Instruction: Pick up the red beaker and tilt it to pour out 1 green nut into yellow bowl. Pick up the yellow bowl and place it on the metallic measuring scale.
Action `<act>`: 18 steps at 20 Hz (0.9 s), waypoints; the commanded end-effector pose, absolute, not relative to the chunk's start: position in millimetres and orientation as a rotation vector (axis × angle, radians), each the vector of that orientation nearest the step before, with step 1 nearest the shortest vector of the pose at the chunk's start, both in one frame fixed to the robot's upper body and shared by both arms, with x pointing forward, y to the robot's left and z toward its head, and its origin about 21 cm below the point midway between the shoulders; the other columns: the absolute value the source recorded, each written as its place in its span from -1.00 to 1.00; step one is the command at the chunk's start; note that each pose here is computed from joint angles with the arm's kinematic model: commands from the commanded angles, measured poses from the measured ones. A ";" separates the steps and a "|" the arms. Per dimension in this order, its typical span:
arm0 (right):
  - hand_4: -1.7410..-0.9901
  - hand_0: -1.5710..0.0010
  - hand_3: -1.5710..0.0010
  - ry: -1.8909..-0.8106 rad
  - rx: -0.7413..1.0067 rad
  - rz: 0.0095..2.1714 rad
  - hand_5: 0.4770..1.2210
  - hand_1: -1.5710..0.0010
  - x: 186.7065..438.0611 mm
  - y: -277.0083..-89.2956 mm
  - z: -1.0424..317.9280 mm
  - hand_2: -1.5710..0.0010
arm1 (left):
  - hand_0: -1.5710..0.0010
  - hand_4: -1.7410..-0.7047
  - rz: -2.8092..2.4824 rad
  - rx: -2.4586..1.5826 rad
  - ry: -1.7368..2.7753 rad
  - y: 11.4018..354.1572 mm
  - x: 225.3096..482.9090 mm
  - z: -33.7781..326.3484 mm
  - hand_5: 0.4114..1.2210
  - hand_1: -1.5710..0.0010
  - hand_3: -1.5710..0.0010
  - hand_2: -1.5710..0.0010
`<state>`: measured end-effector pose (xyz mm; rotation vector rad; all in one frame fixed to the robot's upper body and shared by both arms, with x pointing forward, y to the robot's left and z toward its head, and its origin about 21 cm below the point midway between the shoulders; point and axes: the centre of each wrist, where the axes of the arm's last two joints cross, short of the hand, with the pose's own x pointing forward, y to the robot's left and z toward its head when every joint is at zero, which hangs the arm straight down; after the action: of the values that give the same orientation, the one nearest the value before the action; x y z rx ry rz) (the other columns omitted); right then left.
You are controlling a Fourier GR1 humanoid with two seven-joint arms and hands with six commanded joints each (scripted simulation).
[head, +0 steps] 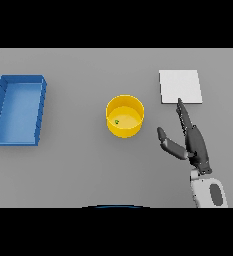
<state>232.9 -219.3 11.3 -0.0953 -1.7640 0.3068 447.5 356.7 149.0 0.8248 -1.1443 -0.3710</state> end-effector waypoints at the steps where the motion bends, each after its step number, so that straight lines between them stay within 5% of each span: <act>1: 0.57 1.00 1.00 -1.760 -0.117 0.310 -0.46 1.00 232.7 -220.2 10.4 1.00 | -1.00 -1.00 -0.347 0.810 -1.143 355.5 441.6 138.5 1.00 -1.00 -1.00 -1.00; 5: 0.51 1.00 1.00 -1.754 -0.110 0.320 -0.47 1.00 231.8 -220.0 12.0 1.00 | -1.00 -1.00 -0.290 0.762 -1.124 353.2 410.5 104.1 0.83 -1.00 -1.00 -1.00; 9: 0.55 1.00 1.00 -1.746 -0.123 0.316 -0.48 1.00 234.4 -226.0 8.0 1.00 | -1.00 -1.00 -0.243 0.746 -1.095 343.6 389.2 94.8 0.27 -1.00 -1.00 -1.00; 11: 0.56 1.00 1.00 -1.750 -0.105 0.310 -0.48 1.00 237.4 -223.1 11.1 1.00 | -1.00 -0.58 -0.250 0.732 -1.068 343.8 379.6 102.5 0.00 -1.00 -0.94 -0.94; 12: 0.57 1.00 1.00 -1.756 -0.102 0.309 -0.48 1.00 234.2 -223.3 10.2 1.00 | -0.87 -0.28 -0.311 0.694 -1.091 344.1 373.3 99.0 -0.10 -0.71 -0.68 -0.63; 14: 0.58 1.00 1.00 -1.746 -0.109 0.316 -0.48 1.00 233.0 -220.8 9.3 1.00 | -0.20 0.19 -0.350 0.603 -1.105 345.9 367.3 105.7 -0.27 -0.09 -0.07 -0.04; 18: 0.56 1.00 1.00 -1.757 -0.106 0.305 -0.48 1.00 232.8 -220.8 10.5 1.00 | 0.51 0.67 -0.447 0.583 -1.029 350.0 363.8 110.5 -0.43 0.55 0.56 0.57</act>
<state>232.9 -220.7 10.5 -0.1060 -1.7570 0.3045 363.8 350.1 110.5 0.5842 -1.0283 -0.4461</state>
